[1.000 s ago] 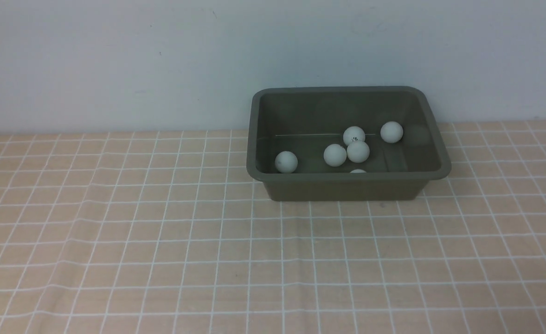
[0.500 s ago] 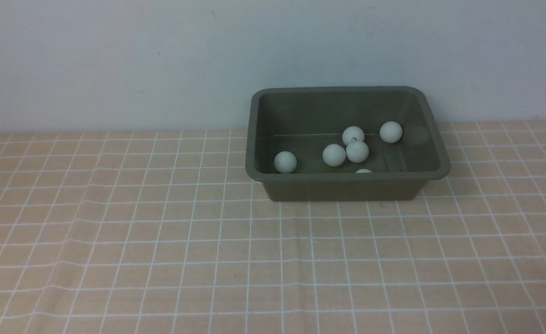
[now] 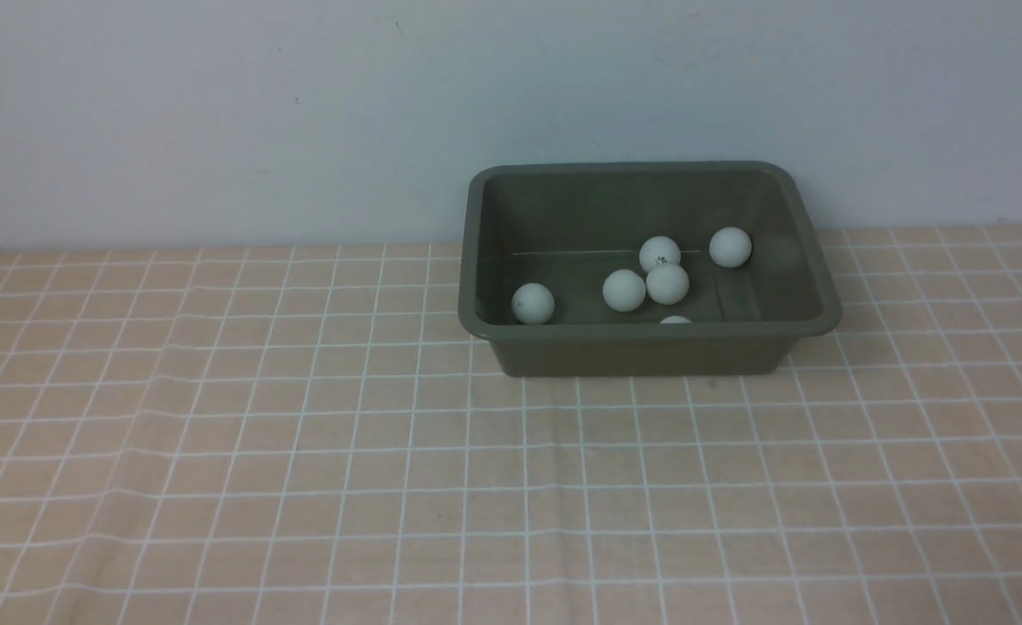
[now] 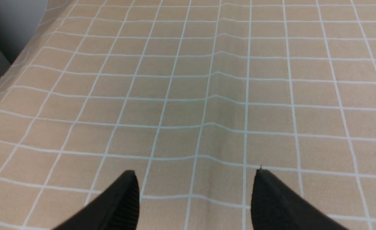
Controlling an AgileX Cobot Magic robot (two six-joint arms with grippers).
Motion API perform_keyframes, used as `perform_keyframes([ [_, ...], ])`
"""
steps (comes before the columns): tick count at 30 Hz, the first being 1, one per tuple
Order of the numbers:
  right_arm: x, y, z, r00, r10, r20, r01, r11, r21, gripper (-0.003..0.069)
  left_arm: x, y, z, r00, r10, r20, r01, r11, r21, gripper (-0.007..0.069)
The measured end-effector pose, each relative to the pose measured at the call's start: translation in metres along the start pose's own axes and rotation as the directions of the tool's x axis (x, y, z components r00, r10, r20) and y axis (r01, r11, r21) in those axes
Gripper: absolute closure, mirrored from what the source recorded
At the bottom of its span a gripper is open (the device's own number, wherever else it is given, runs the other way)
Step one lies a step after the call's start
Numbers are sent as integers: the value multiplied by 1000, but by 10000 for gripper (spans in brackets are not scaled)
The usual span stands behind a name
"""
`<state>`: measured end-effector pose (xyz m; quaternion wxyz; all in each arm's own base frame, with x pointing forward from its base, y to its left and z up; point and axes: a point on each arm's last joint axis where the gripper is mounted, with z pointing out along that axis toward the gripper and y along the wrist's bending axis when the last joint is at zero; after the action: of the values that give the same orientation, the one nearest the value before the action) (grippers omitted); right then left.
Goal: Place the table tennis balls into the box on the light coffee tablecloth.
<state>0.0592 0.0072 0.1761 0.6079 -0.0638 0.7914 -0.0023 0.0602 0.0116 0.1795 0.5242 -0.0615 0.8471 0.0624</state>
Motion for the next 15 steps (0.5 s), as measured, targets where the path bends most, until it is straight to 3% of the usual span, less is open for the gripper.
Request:
perform_keyframes([
  [15, 0, 0, 0, 1000, 0, 0, 0, 1000, 0, 260, 12, -8, -3, 986, 91, 139, -108, 987, 121, 233],
])
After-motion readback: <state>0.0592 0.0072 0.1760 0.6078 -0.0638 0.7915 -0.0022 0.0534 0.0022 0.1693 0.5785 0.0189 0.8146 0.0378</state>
